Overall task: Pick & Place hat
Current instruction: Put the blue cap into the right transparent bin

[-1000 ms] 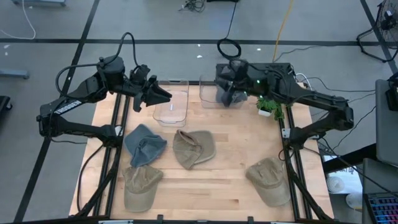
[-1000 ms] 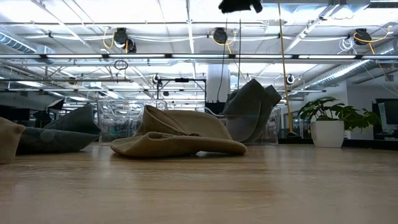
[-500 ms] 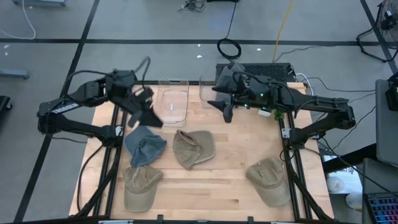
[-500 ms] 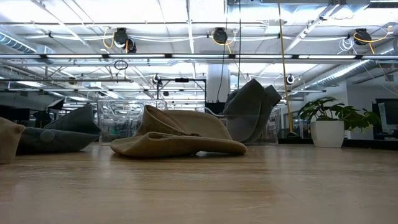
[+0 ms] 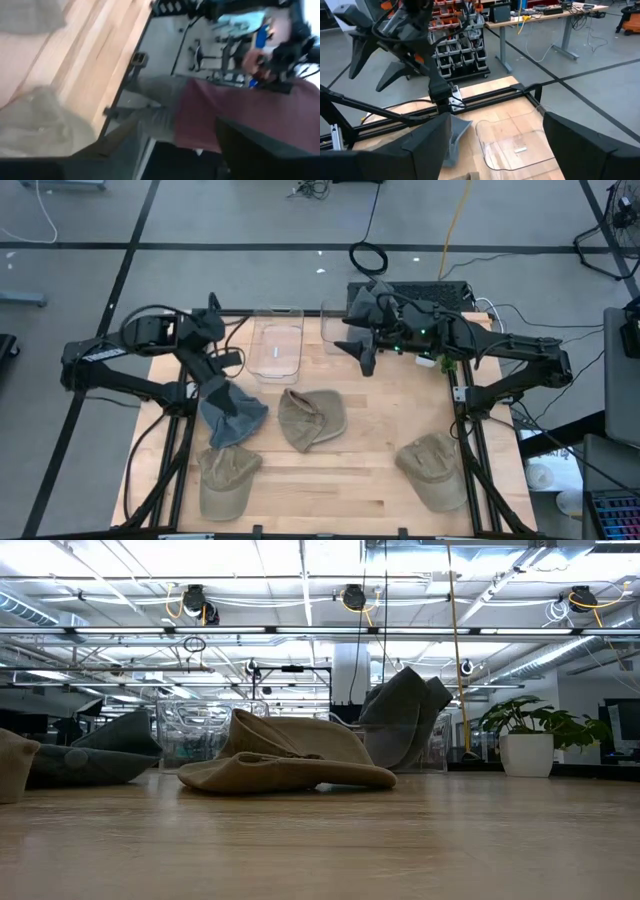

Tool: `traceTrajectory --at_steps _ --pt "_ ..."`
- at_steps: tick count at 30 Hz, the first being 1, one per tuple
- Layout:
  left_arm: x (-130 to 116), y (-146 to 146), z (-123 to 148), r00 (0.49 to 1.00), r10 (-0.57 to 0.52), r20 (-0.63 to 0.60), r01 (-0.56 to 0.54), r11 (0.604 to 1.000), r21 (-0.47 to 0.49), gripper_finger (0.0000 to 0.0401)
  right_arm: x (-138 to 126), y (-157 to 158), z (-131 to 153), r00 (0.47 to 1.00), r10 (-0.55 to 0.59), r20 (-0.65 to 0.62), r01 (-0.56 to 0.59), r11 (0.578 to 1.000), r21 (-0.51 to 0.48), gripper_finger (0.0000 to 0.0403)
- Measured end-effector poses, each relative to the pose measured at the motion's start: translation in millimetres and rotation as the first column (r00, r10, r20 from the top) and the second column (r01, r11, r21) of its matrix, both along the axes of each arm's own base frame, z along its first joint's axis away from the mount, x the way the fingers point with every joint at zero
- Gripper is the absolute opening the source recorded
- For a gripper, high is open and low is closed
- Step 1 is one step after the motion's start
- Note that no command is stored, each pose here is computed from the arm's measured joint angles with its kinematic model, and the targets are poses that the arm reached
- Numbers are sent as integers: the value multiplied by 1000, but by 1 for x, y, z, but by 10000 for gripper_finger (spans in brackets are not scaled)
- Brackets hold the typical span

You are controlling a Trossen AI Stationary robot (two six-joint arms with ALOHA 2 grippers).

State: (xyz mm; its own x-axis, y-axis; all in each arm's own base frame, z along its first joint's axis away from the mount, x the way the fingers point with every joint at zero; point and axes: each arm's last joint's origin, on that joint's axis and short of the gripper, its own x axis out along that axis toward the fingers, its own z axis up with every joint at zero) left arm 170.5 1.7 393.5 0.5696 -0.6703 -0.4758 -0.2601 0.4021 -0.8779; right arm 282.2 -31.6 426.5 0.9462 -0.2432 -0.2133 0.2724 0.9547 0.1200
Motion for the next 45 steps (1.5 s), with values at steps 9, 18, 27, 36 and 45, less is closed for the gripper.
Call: traceTrajectory --at_steps 9,18,27,36,45 --pt "-4 -1 -12 998 -45 43 23 904 427 323 0 2 0 997 72 -1 -72 997 0 305" --pt "-12 12 -37 948 75 -310 127 802 583 301 1 3 0 994 112 -10 -113 993 -23 304" --pt "24 8 -60 861 121 -495 156 862 482 275 0 3 -1 992 122 -27 -124 990 -66 304" --pt "57 -23 -91 738 147 -659 243 853 462 271 -5 4 -1 989 132 -72 -139 985 -106 304" --pt "78 -47 -118 634 315 -706 216 804 553 277 -17 7 3 972 218 -90 -229 962 -145 304"
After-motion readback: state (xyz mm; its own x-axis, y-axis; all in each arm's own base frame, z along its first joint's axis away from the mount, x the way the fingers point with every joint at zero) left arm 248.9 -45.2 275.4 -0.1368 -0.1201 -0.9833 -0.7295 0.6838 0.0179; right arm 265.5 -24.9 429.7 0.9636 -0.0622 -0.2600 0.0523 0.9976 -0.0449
